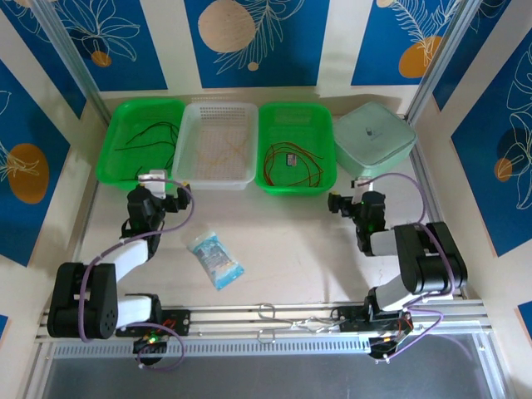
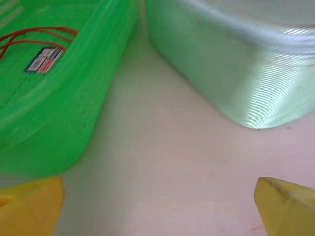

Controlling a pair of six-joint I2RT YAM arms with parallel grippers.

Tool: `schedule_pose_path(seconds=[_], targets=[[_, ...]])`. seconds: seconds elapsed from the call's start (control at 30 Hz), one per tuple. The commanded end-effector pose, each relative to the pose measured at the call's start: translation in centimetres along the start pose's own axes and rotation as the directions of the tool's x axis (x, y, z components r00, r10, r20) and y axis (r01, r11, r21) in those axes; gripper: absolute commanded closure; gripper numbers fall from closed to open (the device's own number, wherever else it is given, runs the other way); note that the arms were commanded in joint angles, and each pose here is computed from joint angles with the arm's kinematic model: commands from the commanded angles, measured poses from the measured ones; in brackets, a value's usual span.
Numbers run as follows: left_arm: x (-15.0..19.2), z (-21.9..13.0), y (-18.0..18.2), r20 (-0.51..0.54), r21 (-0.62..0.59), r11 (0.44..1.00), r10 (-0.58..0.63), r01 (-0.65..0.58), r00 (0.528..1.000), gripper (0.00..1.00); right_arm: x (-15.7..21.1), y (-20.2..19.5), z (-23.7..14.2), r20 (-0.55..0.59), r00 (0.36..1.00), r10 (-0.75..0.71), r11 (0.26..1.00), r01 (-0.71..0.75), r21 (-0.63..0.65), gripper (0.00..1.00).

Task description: Untangle the cables

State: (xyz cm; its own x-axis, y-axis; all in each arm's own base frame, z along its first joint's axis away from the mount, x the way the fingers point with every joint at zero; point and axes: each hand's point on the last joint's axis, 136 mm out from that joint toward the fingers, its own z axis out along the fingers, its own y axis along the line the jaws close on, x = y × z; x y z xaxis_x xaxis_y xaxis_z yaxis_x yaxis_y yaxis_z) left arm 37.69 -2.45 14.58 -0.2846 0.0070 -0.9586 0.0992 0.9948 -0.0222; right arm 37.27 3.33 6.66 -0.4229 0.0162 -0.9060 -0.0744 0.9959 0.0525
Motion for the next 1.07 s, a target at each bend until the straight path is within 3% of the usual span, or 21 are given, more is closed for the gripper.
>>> schedule_pose_path(seconds=[0.0, 0.07, 0.2, 0.3, 0.47, 1.03], targets=[[0.4, 0.4, -0.4, 0.023, 0.024, 0.997, 0.069, -0.070, 0.997, 0.01, -3.7, 0.3, -0.2, 0.142, 0.990, -0.026, 1.000, 0.028, -0.011, 0.01], [1.9, 0.5, -0.5, -0.008, 0.030, 0.997, 0.078, -0.078, 0.997, 0.01, -3.7, 0.2, 0.1, 0.119, 0.993, -0.018, 1.000, 0.020, -0.012, 0.01], [3.1, 1.0, 0.2, 0.055, -0.011, 0.998, 0.056, -0.056, 0.997, 0.01, -3.7, -1.2, 0.8, 0.084, 0.996, 0.034, 0.999, -0.036, 0.025, 0.01], [4.3, 2.0, -0.3, 0.038, 0.019, 0.998, 0.066, -0.066, 0.997, 0.01, -3.7, -1.6, 0.9, 0.072, 0.995, 0.062, 0.998, -0.063, 0.013, 0.01], [4.4, 2.9, 1.9, -0.024, -0.102, 0.994, 0.023, -0.025, 0.999, 0.01, -3.7, -1.6, 0.8, 0.072, 0.995, 0.061, 0.998, -0.062, 0.013, 0.01], [4.5, 3.0, 1.5, -0.024, -0.076, 0.996, 0.032, -0.034, 0.999, 0.01, -3.7, -1.6, 0.8, 0.071, 0.996, 0.063, 0.998, -0.063, 0.010, 0.01]])
